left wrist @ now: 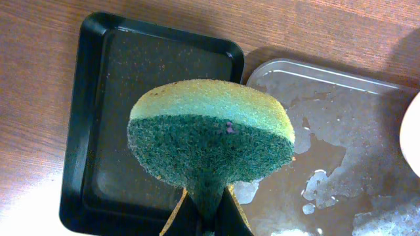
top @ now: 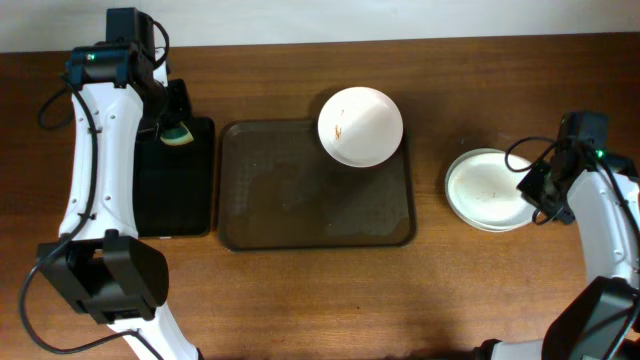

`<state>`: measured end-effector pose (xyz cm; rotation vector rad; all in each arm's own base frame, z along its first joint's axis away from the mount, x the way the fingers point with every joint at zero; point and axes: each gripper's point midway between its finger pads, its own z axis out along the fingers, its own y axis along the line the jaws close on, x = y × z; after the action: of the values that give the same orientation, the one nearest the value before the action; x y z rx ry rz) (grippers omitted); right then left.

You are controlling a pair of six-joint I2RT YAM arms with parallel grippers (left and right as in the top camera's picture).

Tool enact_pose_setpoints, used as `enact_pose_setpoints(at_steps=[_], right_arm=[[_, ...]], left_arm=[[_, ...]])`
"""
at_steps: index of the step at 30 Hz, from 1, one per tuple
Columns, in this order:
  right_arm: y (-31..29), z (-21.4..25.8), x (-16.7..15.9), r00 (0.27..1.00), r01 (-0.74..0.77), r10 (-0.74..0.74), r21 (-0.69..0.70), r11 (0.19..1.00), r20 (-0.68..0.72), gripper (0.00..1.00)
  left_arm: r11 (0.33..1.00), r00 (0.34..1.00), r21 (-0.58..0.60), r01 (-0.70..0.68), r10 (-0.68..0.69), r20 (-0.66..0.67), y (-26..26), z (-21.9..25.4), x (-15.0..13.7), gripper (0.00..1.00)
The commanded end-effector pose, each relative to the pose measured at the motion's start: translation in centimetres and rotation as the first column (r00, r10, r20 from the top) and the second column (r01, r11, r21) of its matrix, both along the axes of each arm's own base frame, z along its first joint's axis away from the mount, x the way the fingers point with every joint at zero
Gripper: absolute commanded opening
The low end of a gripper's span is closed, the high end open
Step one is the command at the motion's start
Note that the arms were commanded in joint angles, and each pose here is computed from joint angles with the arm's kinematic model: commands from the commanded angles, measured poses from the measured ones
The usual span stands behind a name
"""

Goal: Clean dirty plates on tray and stack at the side
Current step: 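Lift the front plate with the right gripper and stack it on the right plate, then grasp the back plate rim with the right gripper and pull it forward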

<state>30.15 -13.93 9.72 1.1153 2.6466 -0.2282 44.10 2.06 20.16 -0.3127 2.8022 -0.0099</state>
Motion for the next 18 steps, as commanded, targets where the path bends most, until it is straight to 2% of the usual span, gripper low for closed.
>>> enact_pose_setpoints(at_steps=[1, 2, 4, 5, 8, 9, 11, 15, 18], right_arm=[[1.6, -0.3, 1.3, 0.998, -0.04, 0.035, 0.094, 0.995, 0.062, 0.87], [3.4, 0.8, 2.8, 0.987, -0.105, 0.08, 0.186, 0.977, 0.137, 0.88], [6.1, 3.3, 5.4, 0.951, -0.235, 0.166, 0.266, 0.935, 0.259, 0.85], [8.4, 5.4, 7.3, 0.917, -0.319, 0.225, 0.267, 0.909, 0.33, 0.83], [16.4, 7.8, 11.2, 0.82, -0.48, 0.349, 0.215, 0.85, 0.453, 0.74], [18.4, 7.4, 12.1, 0.818, -0.477, 0.35, 0.198, 0.856, 0.457, 0.71], [21.4, 4.8, 13.2, 0.858, -0.402, 0.307, 0.168, 0.9, 0.412, 0.63], [24.9, -2.1, 13.8, 0.921, -0.309, 0.244, 0.189, 0.932, 0.305, 0.57], [25.6, -4.9, 14.6, 0.924, -0.31, 0.249, 0.19, 0.932, 0.29, 0.57]], left_arm=[[1.0, 1.0, 0.013, 0.011, -0.012, 0.015, 0.2, 0.5, 0.1, 0.01], [1.0, 1.0, 0.012, 0.012, -0.012, 0.017, 0.2, 0.5, 0.2, 0.01], [1.0, 1.0, 0.012, 0.012, -0.012, 0.017, 0.2, 0.5, 0.2, 0.01], [1.0, 1.0, 0.012, 0.012, -0.012, 0.017, 0.2, 0.5, 0.2, 0.01], [1.0, 1.0, 0.012, 0.012, -0.012, 0.021, 0.2, 0.5, 0.3, 0.01], [1.0, 1.0, 0.012, 0.011, -0.012, 0.021, 0.2, 0.5, 0.3, 0.01], [1.0, 1.0, 0.012, 0.012, -0.012, 0.019, 0.2, 0.5, 0.2, 0.01], [1.0, 1.0, 0.012, 0.011, -0.012, 0.017, 0.2, 0.5, 0.2, 0.01], [1.0, 1.0, 0.012, 0.012, -0.012, 0.017, 0.2, 0.5, 0.2, 0.01]])
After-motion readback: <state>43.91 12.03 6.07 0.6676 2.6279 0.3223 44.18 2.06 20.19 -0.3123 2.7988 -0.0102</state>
